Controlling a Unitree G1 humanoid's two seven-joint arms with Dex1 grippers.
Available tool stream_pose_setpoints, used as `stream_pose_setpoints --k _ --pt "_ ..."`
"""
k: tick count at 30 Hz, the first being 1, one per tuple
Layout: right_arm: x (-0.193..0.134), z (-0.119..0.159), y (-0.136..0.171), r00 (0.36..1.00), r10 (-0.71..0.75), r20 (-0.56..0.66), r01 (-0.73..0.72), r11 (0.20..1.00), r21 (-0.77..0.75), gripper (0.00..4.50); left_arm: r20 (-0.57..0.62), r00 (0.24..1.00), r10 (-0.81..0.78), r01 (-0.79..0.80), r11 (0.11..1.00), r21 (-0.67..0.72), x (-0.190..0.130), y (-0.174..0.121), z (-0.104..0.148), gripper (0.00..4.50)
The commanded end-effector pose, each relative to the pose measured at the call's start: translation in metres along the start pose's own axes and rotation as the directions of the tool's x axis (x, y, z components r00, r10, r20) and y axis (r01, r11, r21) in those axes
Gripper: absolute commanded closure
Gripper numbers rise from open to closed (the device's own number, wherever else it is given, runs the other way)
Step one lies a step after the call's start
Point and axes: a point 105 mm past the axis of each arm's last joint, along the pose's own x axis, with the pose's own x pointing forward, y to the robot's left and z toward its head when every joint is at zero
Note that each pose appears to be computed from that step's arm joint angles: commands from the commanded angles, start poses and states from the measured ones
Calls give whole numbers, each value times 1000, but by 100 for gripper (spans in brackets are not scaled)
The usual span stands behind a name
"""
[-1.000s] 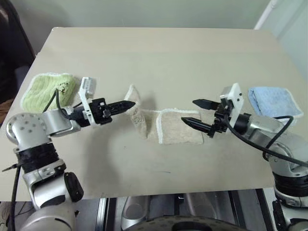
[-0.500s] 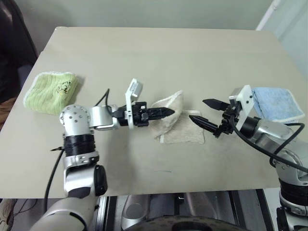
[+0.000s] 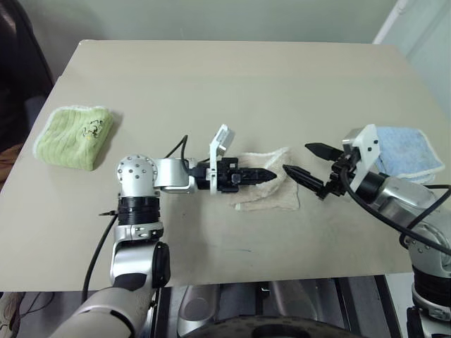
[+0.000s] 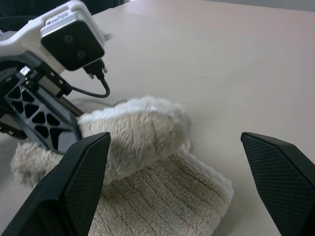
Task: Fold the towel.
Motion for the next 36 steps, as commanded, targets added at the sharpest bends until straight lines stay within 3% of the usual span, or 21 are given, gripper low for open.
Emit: stream_pose_setpoints --k 1,11,12,14,22,25,32,36 --pt "-3 13 -1 999 -17 38 19 999 -40 0 -29 999 20 -19 1000 7 4 0 -1 448" --pt "-5 22 -5 997 -19 71 22 999 -40 0 -73 996 60 -58 998 22 12 6 -8 448" --pt "-5 22 -5 997 -20 70 23 999 -40 0 -73 995 62 -60 998 24 12 6 -8 402" --pt "-5 20 -4 998 -19 66 22 999 -41 0 -69 996 56 -54 998 33 13 5 -8 363" --pt "-4 17 -2 998 -20 65 23 999 -36 0 -30 999 26 -23 997 75 14 0 -4 92" --pt "-7 21 -1 997 -18 80 20 999 -31 0 26 999 -34 31 994 106 7 -12 10 3" --pt "-9 30 6 996 31 80 -34 998 43 0 145 988 -52 18 974 225 -20 -27 41 3" --pt "0 33 29 990 130 54 -133 988 74 0 330 942 -60 -111 872 476 -46 -28 65 3"
